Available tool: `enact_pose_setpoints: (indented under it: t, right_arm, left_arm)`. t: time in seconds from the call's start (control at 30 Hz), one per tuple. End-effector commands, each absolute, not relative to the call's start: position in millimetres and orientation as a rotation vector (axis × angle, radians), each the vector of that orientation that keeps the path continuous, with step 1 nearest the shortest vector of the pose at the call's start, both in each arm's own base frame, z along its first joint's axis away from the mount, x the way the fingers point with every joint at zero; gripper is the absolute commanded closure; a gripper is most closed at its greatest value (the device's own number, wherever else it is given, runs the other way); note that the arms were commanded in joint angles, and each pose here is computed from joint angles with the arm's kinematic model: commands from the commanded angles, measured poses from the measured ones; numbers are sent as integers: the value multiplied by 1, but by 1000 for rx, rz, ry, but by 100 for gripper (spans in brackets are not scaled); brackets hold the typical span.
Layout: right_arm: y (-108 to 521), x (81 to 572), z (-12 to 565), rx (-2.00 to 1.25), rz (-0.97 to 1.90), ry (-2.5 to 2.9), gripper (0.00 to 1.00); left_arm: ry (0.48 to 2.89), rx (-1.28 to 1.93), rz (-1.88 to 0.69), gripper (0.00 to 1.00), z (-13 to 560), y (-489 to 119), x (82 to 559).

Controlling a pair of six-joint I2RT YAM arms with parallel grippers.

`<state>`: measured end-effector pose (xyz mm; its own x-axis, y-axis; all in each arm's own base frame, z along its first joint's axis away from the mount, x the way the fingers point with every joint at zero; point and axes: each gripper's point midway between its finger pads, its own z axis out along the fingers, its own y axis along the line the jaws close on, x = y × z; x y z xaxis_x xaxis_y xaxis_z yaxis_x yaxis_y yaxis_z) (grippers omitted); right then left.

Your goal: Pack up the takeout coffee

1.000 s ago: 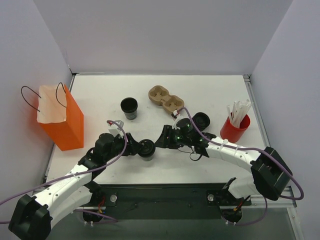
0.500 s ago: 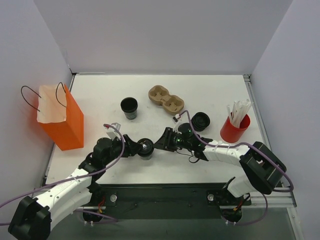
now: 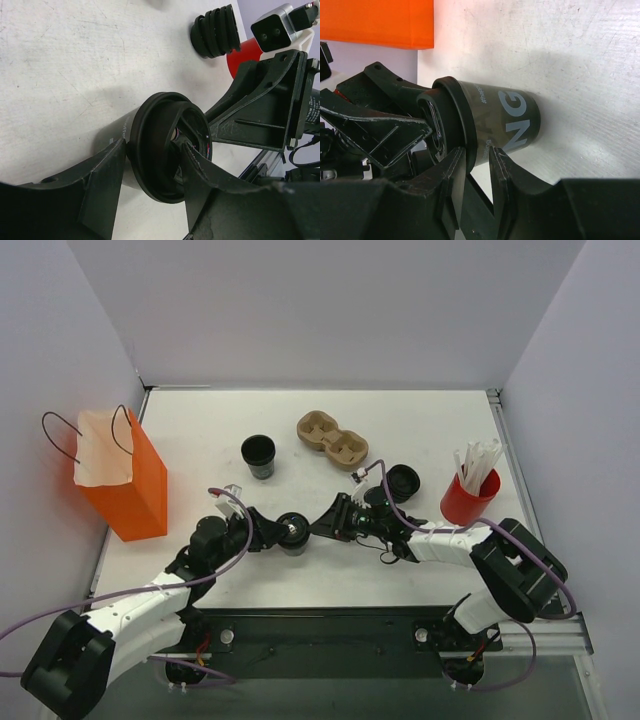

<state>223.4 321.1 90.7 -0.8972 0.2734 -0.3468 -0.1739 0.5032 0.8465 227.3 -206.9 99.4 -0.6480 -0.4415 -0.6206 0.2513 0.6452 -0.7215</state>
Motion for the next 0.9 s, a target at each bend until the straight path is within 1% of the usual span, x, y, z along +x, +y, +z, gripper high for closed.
enact_pose_setpoints:
  t: [0.0, 0.2, 0.3, 0.53, 0.73, 0.87]
  right_arm:
    - [316, 225, 99, 10, 1354, 2285, 73]
    - [312, 229, 133, -28, 1367, 2214, 67]
    - [312, 231, 140, -38, 1362, 2201, 66]
    - [316, 241, 134, -45, 1368, 2210, 66]
    - [320, 257, 128, -65, 1361, 2218, 68]
    - [326, 255, 119, -61, 1407, 2241, 69]
  left_arm:
    - [2235, -176, -934, 47, 39, -191, 203]
    - [2260, -188, -916, 48, 31, -189, 202]
    - [2262, -194, -913, 48, 29, -189, 202]
    - [2276, -198, -914, 49, 25, -189, 201]
    - [2292, -198, -920, 50, 20, -190, 200]
    - [2301, -197, -937, 52, 17, -193, 199]
